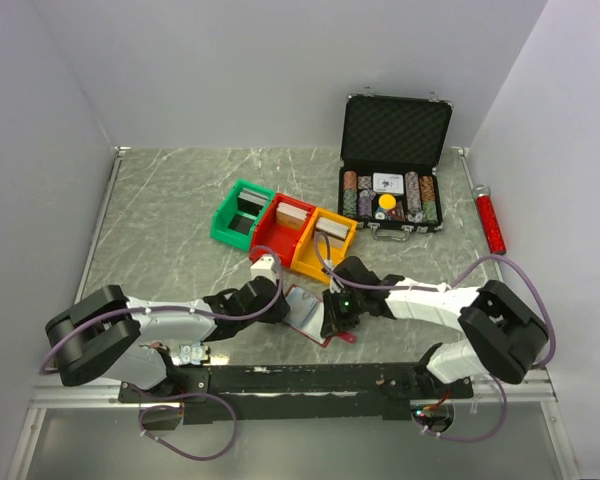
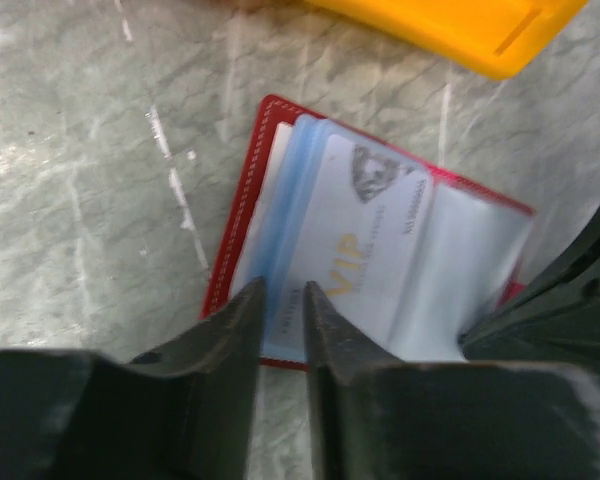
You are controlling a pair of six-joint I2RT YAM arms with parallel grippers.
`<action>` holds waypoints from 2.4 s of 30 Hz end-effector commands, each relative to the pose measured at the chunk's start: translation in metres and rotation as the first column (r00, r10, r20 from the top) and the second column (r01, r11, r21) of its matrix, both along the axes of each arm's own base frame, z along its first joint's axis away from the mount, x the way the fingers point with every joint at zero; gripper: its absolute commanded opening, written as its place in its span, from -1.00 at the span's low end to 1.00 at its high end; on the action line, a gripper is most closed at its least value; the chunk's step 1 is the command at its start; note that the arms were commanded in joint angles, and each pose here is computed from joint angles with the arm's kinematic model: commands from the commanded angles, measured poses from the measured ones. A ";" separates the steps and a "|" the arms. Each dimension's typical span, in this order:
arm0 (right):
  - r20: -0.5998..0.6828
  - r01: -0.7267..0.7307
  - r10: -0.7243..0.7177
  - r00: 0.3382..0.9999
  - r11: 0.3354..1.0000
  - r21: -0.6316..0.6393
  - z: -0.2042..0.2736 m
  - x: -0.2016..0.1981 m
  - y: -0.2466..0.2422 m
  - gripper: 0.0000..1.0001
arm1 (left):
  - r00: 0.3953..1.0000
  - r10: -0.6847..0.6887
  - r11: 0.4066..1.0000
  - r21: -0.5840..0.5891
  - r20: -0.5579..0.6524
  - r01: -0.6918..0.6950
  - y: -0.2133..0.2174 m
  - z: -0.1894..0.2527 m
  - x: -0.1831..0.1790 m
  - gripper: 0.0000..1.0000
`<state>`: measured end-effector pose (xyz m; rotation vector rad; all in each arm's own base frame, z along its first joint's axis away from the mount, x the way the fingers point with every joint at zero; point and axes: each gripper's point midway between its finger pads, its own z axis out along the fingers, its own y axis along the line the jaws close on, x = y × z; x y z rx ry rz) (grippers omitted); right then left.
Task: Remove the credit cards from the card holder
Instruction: Remove the credit card from the card holder.
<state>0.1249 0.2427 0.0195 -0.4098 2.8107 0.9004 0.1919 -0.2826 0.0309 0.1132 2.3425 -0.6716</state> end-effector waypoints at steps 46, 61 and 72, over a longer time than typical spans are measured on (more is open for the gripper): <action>0.123 0.301 -0.287 0.950 0.947 -0.114 -0.008 0.026 -0.052 0.09 | 0.996 -0.076 0.991 -0.113 -0.036 0.072 -0.009 0.015 0.021 0.21; 0.160 0.232 -0.214 0.964 0.966 -0.109 -0.008 0.045 -0.038 -0.07 | 0.995 0.008 0.992 -0.128 -0.098 -0.020 0.026 -0.006 -0.009 -0.99; 0.202 0.196 -0.165 0.965 0.970 -0.141 0.001 0.066 -0.029 -0.02 | 0.984 0.138 0.977 -0.147 -0.116 -0.155 0.054 -0.003 -0.043 -0.99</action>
